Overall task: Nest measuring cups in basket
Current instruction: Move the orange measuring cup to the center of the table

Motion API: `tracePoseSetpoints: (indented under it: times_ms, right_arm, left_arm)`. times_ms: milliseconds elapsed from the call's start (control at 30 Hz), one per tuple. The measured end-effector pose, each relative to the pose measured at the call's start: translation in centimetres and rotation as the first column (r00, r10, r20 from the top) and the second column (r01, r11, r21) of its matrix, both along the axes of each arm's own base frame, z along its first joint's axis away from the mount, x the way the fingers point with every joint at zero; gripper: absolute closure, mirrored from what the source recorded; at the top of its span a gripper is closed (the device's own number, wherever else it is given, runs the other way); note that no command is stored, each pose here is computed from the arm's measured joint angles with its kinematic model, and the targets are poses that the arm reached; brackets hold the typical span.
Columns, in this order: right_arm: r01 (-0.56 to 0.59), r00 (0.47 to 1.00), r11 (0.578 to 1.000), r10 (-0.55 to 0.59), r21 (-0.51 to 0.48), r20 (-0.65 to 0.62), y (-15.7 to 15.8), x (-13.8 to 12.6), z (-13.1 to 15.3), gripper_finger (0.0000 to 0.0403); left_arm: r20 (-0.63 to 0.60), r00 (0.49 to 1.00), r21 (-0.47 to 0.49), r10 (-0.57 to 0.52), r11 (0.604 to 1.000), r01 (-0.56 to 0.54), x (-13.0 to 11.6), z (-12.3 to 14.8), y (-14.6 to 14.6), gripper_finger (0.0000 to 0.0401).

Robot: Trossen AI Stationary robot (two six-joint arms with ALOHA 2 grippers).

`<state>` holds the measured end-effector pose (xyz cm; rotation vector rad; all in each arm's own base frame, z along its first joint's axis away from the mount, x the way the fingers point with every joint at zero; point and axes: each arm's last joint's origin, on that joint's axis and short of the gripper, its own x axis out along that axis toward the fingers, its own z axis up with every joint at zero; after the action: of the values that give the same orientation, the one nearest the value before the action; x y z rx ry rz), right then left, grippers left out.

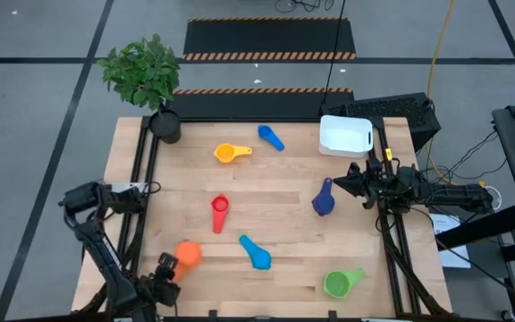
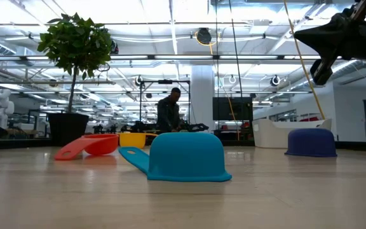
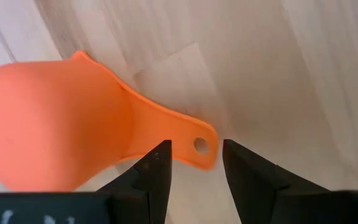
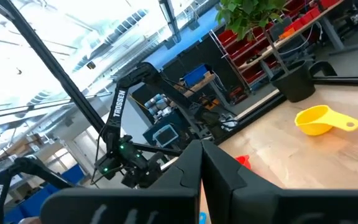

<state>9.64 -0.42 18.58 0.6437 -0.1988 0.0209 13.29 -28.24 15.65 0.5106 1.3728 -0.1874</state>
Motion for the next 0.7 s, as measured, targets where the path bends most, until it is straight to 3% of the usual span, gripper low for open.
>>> tracePoseSetpoints:
  times_ms: [233, 700]
  right_arm:
    - [-0.014, 1.0, 0.997, 0.014, 0.072, 0.003, 0.0, 0.0, 0.0, 0.0403]
    - [-0.013, 1.0, 0.998, 0.013, 0.067, 0.002, 0.0, 0.0, 0.0, 0.0403]
  left_arm:
    - [0.042, 0.999, 0.012, -0.019, 1.0, 0.018, -0.7, -0.4, -0.2, 0.0254]
    - [0.104, 0.994, 0.037, -0.018, 0.999, 0.014, -1.0, -1.7, 0.5, 0.0254]
